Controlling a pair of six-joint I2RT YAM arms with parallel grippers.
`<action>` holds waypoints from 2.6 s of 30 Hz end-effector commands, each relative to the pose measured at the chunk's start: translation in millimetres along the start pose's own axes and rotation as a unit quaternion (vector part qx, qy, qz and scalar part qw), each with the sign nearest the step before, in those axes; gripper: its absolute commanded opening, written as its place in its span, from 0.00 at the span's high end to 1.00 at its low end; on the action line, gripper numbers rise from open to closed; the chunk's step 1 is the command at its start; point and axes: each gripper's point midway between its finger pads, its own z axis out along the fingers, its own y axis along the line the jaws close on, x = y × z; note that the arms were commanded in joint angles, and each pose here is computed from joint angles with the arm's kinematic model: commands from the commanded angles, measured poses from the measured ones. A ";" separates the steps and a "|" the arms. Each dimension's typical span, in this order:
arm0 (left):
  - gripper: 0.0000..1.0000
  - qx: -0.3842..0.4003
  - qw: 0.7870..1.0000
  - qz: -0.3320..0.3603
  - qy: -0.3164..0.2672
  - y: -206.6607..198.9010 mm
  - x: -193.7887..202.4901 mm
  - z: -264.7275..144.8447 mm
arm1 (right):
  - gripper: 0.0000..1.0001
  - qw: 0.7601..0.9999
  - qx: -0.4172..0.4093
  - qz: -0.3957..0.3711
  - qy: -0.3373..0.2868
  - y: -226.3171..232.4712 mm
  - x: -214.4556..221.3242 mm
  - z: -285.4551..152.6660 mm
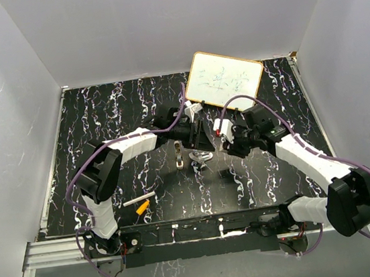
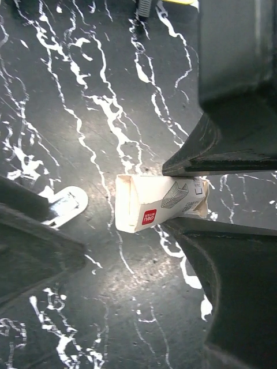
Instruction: Load the staples into the stapler
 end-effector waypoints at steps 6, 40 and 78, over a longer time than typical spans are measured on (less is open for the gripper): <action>0.38 -0.025 0.995 0.078 -0.056 -14.1 -34.6 -51.7 | 0.62 0.995 -0.078 -0.039 0.051 40.8 30.8 3.4; 0.23 -0.031 0.907 0.416 0.059 -16.7 28.6 -55.9 | 0.22 0.998 -0.017 0.066 0.018 6.2 23.7 -33.8; 0.72 -0.144 0.878 0.441 0.118 37.2 75.5 62.2 | 0.31 0.939 -0.031 0.338 0.053 -48.2 61.8 -27.2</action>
